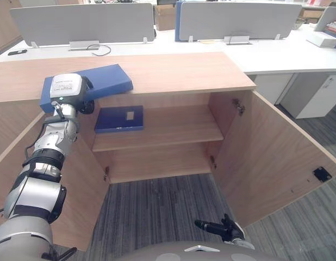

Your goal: Walk over to the cabinet, pick up the folder, carry it to the office cabinet, place the folder inside the office cabinet, then close the office cabinet door

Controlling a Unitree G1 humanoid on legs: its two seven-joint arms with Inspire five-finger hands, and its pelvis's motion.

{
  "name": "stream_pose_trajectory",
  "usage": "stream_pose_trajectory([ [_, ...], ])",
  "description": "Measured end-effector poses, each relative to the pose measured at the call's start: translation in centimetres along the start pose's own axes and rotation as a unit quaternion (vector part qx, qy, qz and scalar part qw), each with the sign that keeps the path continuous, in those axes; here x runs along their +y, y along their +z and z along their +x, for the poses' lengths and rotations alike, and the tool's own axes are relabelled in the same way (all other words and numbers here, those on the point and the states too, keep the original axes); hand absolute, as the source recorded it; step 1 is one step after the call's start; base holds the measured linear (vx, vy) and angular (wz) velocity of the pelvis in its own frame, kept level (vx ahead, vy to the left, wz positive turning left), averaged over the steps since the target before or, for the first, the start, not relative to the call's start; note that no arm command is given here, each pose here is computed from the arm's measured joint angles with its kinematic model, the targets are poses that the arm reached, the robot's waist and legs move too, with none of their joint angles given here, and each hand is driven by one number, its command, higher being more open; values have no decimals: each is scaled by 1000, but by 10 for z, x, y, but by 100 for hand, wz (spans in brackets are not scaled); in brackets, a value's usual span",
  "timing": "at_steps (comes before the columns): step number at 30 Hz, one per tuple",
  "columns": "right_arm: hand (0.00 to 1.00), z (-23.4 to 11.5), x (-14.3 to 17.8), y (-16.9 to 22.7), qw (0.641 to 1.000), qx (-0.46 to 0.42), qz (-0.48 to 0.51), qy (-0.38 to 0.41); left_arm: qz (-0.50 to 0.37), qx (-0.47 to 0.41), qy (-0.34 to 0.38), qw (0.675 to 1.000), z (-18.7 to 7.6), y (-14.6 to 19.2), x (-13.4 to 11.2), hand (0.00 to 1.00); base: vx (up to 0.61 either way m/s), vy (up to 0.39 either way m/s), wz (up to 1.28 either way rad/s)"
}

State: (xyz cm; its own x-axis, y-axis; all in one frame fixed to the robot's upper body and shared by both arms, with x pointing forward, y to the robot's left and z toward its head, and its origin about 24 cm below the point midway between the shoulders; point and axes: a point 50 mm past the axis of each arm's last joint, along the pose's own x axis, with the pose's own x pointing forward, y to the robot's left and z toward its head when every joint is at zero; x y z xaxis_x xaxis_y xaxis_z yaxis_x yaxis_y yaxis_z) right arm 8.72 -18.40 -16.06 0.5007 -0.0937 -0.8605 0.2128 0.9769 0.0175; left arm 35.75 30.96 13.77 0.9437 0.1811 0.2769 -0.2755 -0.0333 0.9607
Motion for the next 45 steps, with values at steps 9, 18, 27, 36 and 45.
stream_pose_trajectory([
  [9, 100, 0, -2, 2, 1000, -2, -3, -2, -4, -11, -14, 1000, -1, 5, -5, 0, 0, 0, 0],
  [18, 100, 1, -1, 3, 1000, -4, -3, -1, -7, -11, -10, 1000, -1, 5, -4, 0, 0, 0, 2],
  [27, 100, 1, -3, 3, 1000, 4, 0, -5, -164, -141, 93, 972, -63, 67, 18, 0, 4, -23, 19],
  [36, 100, 1, -1, 0, 1000, 19, -15, 2, -337, -121, 142, 923, -94, 84, 29, 0, -61, -39, 12],
  [45, 100, 2, -1, -1, 999, 26, -31, 9, -638, -165, 168, 733, -108, 107, 69, 0, -16, -5, 2],
])
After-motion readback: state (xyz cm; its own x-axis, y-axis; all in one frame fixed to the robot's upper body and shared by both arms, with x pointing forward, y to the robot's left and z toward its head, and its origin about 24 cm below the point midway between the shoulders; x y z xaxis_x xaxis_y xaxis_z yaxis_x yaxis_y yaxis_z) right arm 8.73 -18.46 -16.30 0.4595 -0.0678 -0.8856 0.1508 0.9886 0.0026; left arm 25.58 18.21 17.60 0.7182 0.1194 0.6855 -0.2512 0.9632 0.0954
